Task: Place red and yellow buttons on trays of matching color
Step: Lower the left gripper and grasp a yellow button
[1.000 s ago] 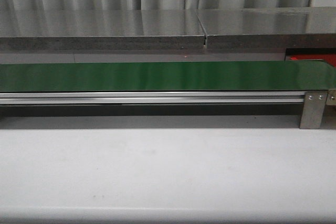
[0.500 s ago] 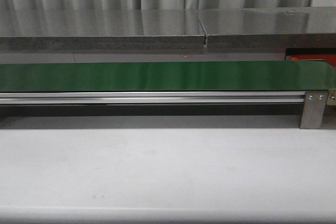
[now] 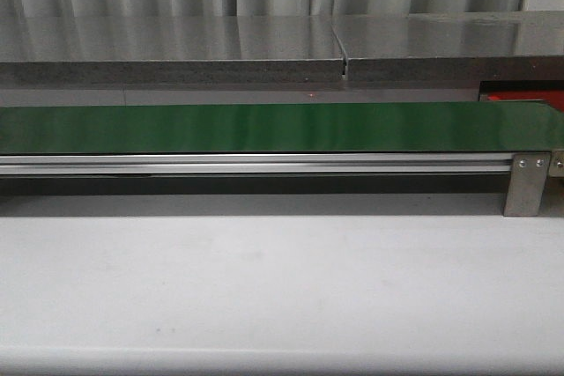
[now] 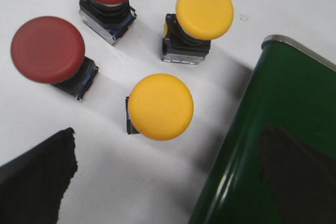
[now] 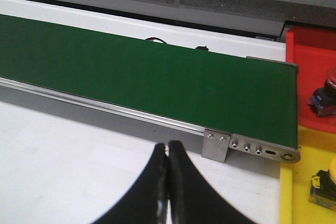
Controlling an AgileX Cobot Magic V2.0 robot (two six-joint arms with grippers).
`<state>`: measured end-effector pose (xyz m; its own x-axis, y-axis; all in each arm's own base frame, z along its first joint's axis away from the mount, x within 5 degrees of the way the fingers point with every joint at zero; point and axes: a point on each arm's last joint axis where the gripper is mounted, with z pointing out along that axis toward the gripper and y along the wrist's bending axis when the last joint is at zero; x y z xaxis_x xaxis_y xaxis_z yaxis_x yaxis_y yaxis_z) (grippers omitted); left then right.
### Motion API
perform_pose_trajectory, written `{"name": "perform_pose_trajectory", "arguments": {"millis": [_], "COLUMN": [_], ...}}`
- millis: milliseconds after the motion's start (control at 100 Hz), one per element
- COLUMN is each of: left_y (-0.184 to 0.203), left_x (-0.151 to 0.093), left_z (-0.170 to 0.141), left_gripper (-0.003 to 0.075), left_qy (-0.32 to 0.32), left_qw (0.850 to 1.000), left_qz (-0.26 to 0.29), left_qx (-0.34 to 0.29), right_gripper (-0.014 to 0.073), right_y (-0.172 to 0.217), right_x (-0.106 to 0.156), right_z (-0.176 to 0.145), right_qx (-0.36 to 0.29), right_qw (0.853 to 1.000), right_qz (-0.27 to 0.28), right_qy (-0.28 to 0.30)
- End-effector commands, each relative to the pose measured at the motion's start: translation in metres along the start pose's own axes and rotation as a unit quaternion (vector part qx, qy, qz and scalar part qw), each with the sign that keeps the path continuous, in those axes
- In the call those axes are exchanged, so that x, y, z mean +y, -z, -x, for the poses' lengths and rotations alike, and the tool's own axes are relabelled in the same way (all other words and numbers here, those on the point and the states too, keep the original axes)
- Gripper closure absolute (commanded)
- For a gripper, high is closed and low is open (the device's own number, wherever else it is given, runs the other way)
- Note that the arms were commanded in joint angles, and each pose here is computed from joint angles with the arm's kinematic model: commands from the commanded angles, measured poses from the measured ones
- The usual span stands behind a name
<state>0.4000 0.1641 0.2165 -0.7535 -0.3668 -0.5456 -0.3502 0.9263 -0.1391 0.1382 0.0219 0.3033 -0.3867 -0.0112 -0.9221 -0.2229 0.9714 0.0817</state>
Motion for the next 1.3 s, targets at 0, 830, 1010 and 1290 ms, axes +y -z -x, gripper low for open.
{"name": "perform_pose_trajectory", "arguments": {"millis": [0, 830, 1010, 1290], "left_y": [0.023, -0.02, -0.023, -0.021], "left_x": [-0.003, 0.003, 0.004, 0.003], "left_z": [0.025, 0.038, 0.035, 0.035], "left_gripper": [0.005, 0.0054, 0.0183, 0.0506], "left_qy": [0.011, 0.019, 0.019, 0.021], "left_qw": [0.997, 0.998, 0.998, 0.998], "left_qz": [-0.004, -0.005, -0.006, -0.009], "left_qx": [-0.07, -0.067, -0.059, -0.052], "right_gripper": [0.0712, 0.0712, 0.0712, 0.0712], "right_y": [0.004, 0.004, 0.004, 0.004], "right_x": [-0.002, -0.002, -0.002, -0.002], "right_z": [0.013, 0.013, 0.013, 0.013], "right_qx": [-0.043, -0.043, -0.043, -0.043], "right_qw": [0.999, 0.999, 0.999, 0.999], "right_qz": [-0.014, -0.014, -0.014, -0.014], "right_qy": [-0.003, -0.003, -0.003, -0.003]}}
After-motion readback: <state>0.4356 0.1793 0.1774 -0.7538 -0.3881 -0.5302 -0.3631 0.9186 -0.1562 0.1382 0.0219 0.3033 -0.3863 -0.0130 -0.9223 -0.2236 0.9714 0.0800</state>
